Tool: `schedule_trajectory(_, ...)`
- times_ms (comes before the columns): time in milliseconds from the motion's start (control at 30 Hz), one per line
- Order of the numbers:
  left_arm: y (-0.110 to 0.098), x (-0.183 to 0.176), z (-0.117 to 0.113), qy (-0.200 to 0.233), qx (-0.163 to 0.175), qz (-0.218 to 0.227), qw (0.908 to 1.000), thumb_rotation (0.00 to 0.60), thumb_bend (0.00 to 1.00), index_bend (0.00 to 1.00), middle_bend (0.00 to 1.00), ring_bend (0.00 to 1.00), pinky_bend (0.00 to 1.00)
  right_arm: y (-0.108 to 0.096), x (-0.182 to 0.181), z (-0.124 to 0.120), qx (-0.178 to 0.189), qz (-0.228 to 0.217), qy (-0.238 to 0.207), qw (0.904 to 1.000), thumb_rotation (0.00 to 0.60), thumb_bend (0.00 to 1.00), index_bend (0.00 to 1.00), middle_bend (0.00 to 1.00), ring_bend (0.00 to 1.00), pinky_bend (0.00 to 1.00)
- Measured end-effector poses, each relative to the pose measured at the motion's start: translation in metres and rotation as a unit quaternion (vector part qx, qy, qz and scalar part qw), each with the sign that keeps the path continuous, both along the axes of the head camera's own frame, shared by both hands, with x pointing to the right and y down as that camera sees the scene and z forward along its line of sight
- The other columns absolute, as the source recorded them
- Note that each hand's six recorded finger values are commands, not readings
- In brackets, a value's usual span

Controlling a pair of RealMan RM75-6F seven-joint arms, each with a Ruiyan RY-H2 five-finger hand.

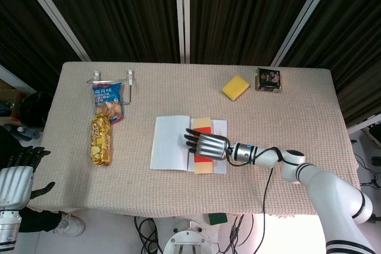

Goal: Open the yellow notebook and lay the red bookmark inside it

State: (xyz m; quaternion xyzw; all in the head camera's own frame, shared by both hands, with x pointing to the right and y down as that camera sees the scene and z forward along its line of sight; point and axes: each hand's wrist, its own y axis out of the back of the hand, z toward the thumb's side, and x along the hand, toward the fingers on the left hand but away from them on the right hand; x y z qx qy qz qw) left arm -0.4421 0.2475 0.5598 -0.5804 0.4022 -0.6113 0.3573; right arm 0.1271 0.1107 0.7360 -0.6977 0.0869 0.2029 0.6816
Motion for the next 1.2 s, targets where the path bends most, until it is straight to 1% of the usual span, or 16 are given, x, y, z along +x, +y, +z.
schedule_trajectory(233,0.0,-0.001,0.001,0.002,0.001,0.0,1.0,0.6,0.0,0.27,0.22,0.14,0.15,-0.003,-0.001,0.004,0.009,0.017,0.006,0.9998,0.6,0.23,0.35,0.21,0.1,0.09)
schedule_trajectory(300,0.0,-0.001,0.002,0.003,0.0,0.0,1.0,0.6,0.0,0.27,0.22,0.14,0.15,-0.003,-0.002,0.005,0.009,0.021,0.008,0.9997,0.6,0.23,0.32,0.21,0.1,0.09)
schedule_trajectory(467,0.001,-0.001,0.003,0.004,0.0,0.0,1.0,0.6,0.0,0.27,0.22,0.14,0.15,-0.001,-0.003,0.006,0.003,0.031,0.006,0.9995,0.6,0.23,0.24,0.19,0.09,0.08)
schedule_trajectory(733,0.003,-0.003,0.002,0.005,0.001,-0.003,1.0,0.6,0.0,0.27,0.22,0.14,0.15,0.002,-0.002,0.007,0.003,0.04,0.005,0.9992,0.6,0.23,0.16,0.16,0.06,0.06)
schedule_trajectory(933,0.004,-0.003,0.003,0.005,0.0,-0.003,1.0,0.6,0.0,0.27,0.22,0.14,0.15,0.003,0.001,0.004,-0.003,0.058,-0.004,0.9983,0.6,0.25,0.13,0.15,0.06,0.06)
schedule_trajectory(1000,0.004,-0.004,0.003,0.006,0.0,-0.003,1.0,0.6,0.0,0.27,0.22,0.14,0.15,0.002,0.003,0.001,-0.008,0.068,-0.01,0.9976,0.6,0.29,0.12,0.17,0.07,0.08)
schedule_trajectory(1100,0.004,-0.004,0.003,0.005,0.0,-0.003,1.0,0.6,0.0,0.27,0.22,0.14,0.15,-0.002,0.01,-0.004,-0.017,0.09,-0.016,0.9956,0.6,0.46,0.1,0.2,0.09,0.13)
schedule_trajectory(1133,0.004,-0.005,0.004,0.006,0.0,-0.004,1.0,0.6,0.0,0.27,0.22,0.14,0.15,-0.004,0.013,-0.006,-0.022,0.102,-0.018,0.9943,0.6,0.54,0.09,0.22,0.09,0.14)
schedule_trajectory(1200,0.004,-0.005,0.005,0.006,-0.001,-0.004,1.0,0.6,0.0,0.27,0.22,0.14,0.15,-0.009,0.019,-0.008,-0.029,0.124,-0.019,0.9917,0.6,0.63,0.06,0.23,0.09,0.14)
